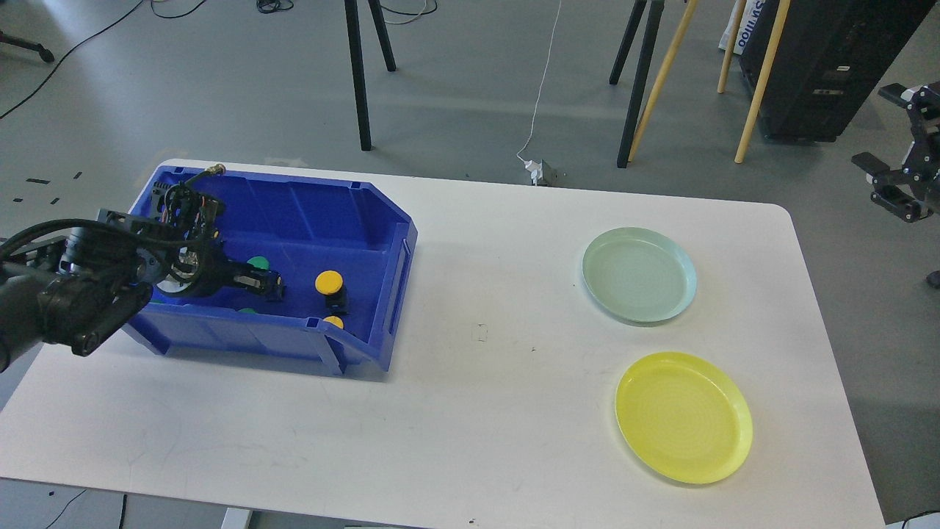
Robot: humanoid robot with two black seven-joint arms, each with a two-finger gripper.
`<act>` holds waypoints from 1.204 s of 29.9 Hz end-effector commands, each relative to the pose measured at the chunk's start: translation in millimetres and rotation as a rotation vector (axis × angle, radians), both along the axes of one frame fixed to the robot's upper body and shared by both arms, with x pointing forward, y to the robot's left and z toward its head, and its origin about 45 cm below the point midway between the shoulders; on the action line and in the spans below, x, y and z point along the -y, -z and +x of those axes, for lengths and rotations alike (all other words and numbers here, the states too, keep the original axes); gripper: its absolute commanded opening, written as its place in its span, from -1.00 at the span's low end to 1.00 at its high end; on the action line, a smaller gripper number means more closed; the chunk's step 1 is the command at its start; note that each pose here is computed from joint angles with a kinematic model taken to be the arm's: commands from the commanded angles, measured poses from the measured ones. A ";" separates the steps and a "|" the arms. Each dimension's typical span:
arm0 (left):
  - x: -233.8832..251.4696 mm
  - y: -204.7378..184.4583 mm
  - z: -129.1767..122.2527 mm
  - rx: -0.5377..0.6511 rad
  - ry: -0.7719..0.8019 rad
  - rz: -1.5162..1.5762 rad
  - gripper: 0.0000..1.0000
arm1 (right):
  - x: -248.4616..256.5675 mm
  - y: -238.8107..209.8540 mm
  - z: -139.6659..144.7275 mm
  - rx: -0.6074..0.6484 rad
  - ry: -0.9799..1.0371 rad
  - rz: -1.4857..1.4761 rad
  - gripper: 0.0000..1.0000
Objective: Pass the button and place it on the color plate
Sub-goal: 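Lift the green button out of the bin with the left gripper, then pass the green button from the left gripper to the right gripper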
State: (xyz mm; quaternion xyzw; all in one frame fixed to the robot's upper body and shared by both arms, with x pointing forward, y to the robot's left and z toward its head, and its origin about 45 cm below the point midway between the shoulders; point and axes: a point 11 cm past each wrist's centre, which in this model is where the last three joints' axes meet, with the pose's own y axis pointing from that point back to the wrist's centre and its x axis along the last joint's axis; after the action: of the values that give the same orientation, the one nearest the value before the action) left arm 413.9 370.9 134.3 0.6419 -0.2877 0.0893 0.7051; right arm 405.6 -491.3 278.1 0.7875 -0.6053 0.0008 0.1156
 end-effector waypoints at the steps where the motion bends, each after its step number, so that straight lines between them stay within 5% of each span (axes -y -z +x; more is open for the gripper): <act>1: 5.7 -2.1 1.5 0.004 0.009 -0.019 -0.55 | 0.2 0.1 0.0 -0.001 0.001 0.000 0.96; 12: -7.8 -78.3 -6.6 0.066 0.065 -0.115 -0.51 | -4.7 1.1 3.1 0.002 -0.007 0.005 0.96; 24: 48.1 -226.1 45.8 0.355 0.016 -0.577 -0.51 | -69.0 -21.8 27.6 0.082 -0.153 0.092 0.96; 36: 183.7 -282.4 60.9 0.203 0.015 -1.147 -0.46 | -175.2 -55.5 45.6 0.235 -0.307 0.310 0.96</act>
State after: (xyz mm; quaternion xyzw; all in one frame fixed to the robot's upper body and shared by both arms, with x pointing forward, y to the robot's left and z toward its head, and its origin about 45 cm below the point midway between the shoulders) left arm 474.1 210.2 413.0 0.1783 -0.2961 0.2904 0.8923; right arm 449.0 -339.5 326.7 0.8706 -0.4890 0.0161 -0.0522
